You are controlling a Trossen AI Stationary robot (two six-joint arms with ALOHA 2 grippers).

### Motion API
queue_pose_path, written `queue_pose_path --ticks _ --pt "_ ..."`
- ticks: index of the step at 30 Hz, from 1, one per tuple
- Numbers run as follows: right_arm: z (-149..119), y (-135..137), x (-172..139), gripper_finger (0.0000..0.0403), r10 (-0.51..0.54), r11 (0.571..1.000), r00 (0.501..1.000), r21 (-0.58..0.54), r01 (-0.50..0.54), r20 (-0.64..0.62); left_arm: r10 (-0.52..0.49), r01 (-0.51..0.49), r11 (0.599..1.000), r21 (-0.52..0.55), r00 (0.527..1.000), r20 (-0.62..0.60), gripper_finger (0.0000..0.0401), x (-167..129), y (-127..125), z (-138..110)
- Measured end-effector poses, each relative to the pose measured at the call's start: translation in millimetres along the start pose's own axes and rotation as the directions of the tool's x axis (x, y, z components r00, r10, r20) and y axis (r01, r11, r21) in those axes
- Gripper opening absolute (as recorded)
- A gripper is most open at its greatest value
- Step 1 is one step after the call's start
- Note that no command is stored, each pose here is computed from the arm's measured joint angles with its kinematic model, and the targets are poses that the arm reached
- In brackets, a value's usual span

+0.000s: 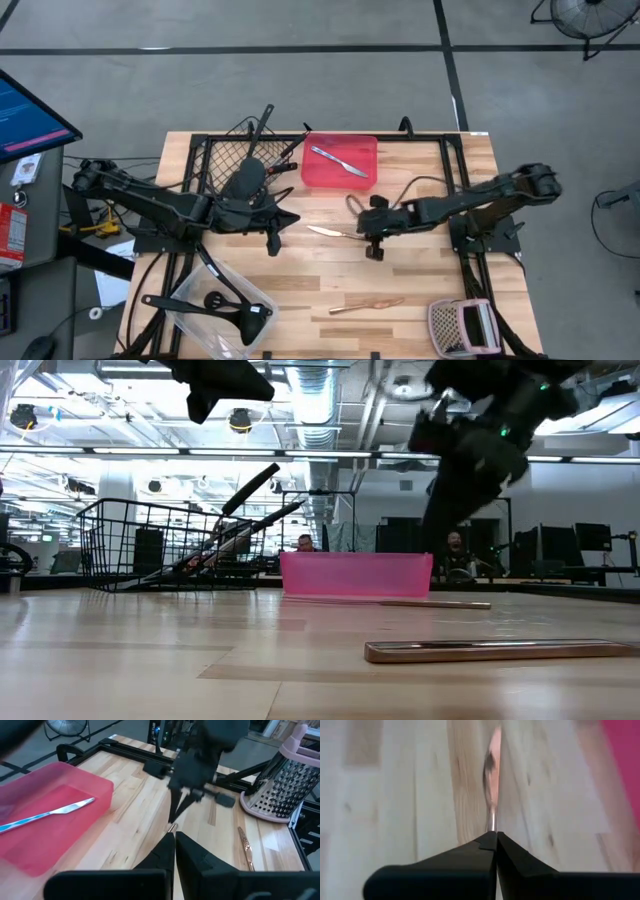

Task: Pick & Place Kitchen Items
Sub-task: Put the gold table knife into the red bin

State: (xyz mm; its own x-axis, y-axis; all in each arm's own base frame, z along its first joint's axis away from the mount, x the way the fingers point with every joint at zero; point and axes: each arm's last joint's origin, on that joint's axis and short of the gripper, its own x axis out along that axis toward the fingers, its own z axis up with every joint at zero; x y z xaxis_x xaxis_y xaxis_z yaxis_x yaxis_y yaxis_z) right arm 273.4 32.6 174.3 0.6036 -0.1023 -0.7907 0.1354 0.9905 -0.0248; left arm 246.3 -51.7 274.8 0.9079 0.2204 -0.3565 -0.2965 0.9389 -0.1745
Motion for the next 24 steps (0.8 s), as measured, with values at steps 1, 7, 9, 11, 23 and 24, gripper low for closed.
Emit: queue_pose_path --ticks 1,7,9,11,23,24 --pt "-2 -1 -5 0.0000 0.009 1.000 0.999 0.013 -0.010 0.045 0.000 0.000 1.000 0.001 1.000 -0.001 0.0001 0 0 0" --pt "-36 -5 -18 0.0025 0.059 0.988 0.968 0.125 -0.092 0.244 0.003 -0.003 1.000 0.004 1.000 -0.008 0.0001 0 0 -1" --pt "-52 -4 -16 0.0048 0.053 0.985 0.970 0.145 -0.090 0.238 0.003 -0.003 1.000 0.004 1.000 -0.008 0.0001 0 0 -1" --pt "-67 -1 -13 0.0077 0.040 0.984 0.970 0.158 -0.080 0.241 0.006 -0.006 1.000 0.004 1.000 -0.007 0.0001 0 0 -1" --pt "-111 24 10 0.0235 -0.139 0.988 0.924 0.109 0.106 0.356 0.066 -0.066 0.998 0.008 0.998 0.017 0.0042 0 2 0" --pt "-113 26 13 0.0237 -0.136 0.988 0.927 0.112 0.103 0.350 0.066 -0.066 0.998 0.008 0.998 0.017 0.0045 0 2 0"
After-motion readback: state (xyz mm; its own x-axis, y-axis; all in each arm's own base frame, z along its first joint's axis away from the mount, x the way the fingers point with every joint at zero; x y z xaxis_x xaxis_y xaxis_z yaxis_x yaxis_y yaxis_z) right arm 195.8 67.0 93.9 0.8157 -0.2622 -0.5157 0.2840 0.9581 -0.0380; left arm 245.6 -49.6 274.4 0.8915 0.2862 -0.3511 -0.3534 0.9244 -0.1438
